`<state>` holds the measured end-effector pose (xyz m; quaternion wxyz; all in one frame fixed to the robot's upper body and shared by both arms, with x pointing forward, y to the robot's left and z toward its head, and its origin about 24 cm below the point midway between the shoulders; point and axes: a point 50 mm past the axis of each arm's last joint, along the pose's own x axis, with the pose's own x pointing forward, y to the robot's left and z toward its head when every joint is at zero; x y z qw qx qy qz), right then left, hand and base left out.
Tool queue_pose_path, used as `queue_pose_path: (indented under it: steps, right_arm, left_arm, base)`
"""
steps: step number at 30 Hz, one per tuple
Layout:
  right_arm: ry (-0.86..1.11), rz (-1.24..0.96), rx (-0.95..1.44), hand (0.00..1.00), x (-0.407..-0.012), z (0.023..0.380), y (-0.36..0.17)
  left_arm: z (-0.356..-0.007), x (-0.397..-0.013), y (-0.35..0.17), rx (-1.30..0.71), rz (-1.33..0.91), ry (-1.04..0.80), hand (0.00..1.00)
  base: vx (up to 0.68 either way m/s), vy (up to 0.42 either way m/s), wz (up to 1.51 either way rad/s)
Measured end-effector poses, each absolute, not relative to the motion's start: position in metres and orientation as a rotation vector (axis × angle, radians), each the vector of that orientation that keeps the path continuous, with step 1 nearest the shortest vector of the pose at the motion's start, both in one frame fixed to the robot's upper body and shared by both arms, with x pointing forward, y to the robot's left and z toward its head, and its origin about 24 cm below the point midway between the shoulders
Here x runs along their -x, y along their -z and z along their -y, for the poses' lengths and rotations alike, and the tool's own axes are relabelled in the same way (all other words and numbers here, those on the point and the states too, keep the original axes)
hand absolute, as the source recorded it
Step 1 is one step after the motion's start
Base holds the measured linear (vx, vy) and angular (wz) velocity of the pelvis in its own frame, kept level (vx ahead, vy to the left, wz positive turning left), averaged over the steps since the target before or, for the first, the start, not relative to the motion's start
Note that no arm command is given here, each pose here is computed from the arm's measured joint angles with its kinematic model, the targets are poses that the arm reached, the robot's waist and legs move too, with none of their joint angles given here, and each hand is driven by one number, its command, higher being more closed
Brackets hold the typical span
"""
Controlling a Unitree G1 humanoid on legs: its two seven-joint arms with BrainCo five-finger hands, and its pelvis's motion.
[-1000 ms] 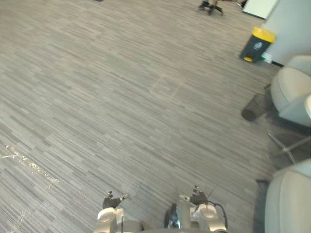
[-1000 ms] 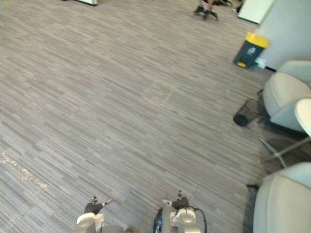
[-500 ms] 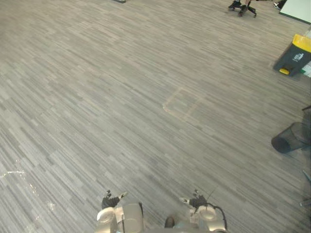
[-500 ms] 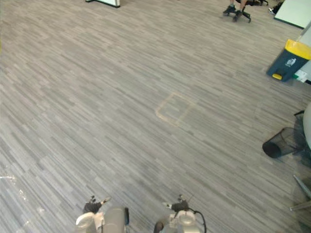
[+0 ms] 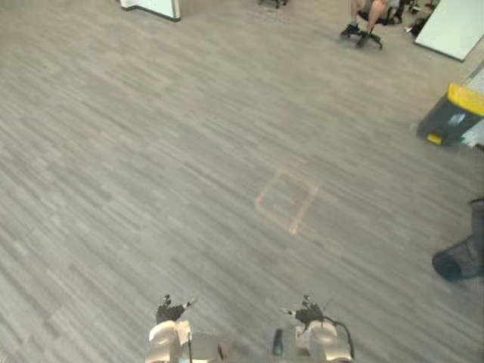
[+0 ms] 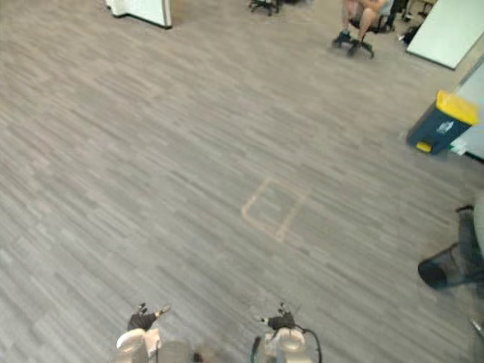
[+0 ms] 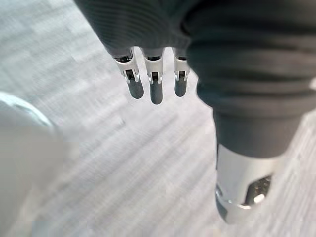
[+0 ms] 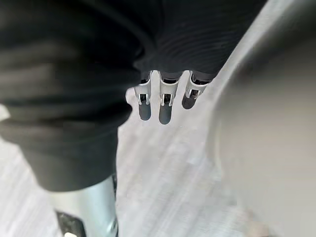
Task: Organize the slippers on the shoe rack
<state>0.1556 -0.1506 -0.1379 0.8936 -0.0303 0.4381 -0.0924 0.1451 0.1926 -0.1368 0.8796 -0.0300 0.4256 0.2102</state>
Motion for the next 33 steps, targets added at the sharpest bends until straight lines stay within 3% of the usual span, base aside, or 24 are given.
queue_pose_path:
  steps: [10, 17, 27, 33]
  right_arm:
    - [0.238, -0.893, 0.041, 0.0, -0.165, 0.161, 0.134]
    - [0.158, -0.935, 0.064, 0.0, -0.161, 0.145, 0.139]
    - [0.165, -0.975, 0.075, 0.0, -0.149, 0.146, 0.144]
    - [0.185, -0.966, 0.067, 0.0, -0.143, 0.15, 0.145]
  left_arm:
    - [-0.18, -0.131, 0.147, 0.087, -0.965, -0.406, 0.0]
    - [-0.194, -0.13, 0.141, 0.09, -0.913, -0.463, 0.0]
    - [-0.198, -0.138, 0.134, 0.1, -0.848, -0.48, 0.0]
    - [-0.201, -0.131, 0.142, 0.057, -0.921, -0.449, 0.0]
  base:
    - [0.58, -0.123, 0.06]
    - [0.61, 0.004, -1.08]
    - [0.52, 0.327, -0.79]
    - [0.5, 0.297, -0.75]
